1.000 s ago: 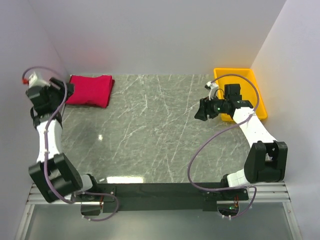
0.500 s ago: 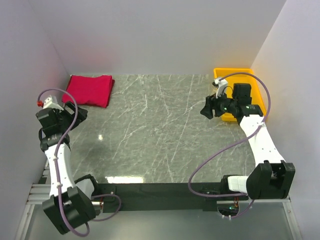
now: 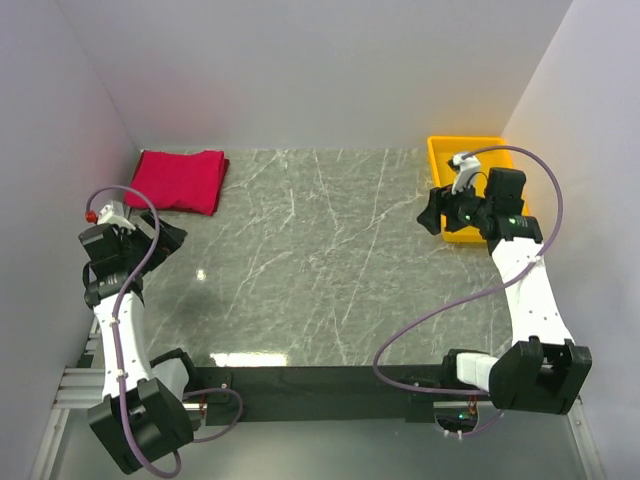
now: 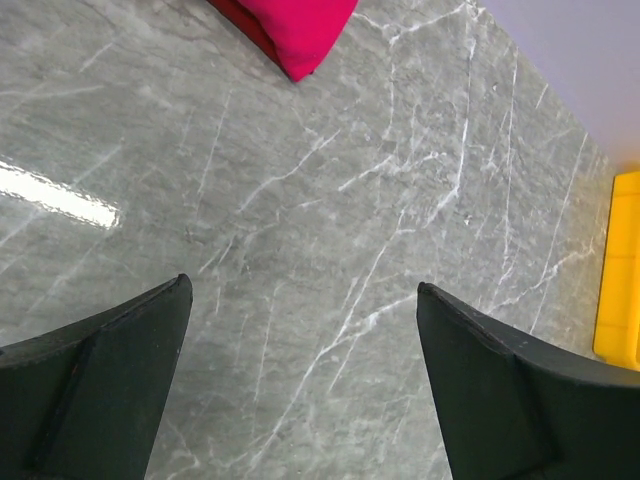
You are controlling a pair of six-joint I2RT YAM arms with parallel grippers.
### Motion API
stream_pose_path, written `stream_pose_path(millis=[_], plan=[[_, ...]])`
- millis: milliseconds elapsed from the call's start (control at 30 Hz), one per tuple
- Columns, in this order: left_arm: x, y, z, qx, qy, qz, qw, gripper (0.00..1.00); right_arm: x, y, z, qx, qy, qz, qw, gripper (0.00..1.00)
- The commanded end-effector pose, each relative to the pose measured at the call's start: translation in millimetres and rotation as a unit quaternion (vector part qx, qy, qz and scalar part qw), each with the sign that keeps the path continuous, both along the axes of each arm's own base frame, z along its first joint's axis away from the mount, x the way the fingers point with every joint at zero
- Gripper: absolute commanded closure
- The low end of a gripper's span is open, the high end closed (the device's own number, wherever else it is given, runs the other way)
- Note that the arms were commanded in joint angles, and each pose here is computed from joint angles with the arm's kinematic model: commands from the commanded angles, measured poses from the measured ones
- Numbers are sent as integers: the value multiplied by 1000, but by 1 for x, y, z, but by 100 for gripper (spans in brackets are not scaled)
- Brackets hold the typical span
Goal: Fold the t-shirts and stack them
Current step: Neatly place the folded tshirt to the corner
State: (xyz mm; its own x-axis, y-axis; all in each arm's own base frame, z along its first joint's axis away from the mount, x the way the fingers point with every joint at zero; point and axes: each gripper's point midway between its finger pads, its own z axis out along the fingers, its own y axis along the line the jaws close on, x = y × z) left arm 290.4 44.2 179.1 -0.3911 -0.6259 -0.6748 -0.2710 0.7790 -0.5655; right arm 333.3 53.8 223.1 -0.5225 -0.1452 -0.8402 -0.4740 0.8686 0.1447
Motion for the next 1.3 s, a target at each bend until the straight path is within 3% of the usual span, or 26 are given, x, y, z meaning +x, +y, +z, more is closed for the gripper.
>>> stream_pose_path(millis=[0, 100, 167, 233, 400, 533, 900, 1233, 1267], plan=[[2, -9, 17, -3, -20, -18, 1000, 1, -2, -12, 19, 5, -31, -32, 999, 26], [3, -12, 17, -10, -20, -19, 1000, 1, -1, -20, 22, 14, -39, -63, 997, 25], [3, -12, 18, -8, -20, -19, 1000, 1, 1, -27, 24, 24, -38, -85, 995, 13], [4, -11, 20, 4, -17, -19, 1000, 1, 4, -34, 20, 32, -28, -113, 993, 10], [6, -5, 32, 47, -17, -11, 999, 1, 9, -44, 3, 50, 12, -143, 988, 9], [7, 0, 36, 71, -13, -4, 997, 1, 10, -51, 8, 58, -6, -160, 985, 9], [12, -1, 40, 76, -25, -12, 997, 1, 7, -76, 16, 28, -44, -236, 970, 8], [11, -1, 40, 79, -29, -11, 996, 1, 6, -82, 13, 13, -51, -244, 968, 9], [11, -1, 39, 78, -29, -10, 996, 0, 7, -82, 13, 14, -53, -244, 968, 1]])
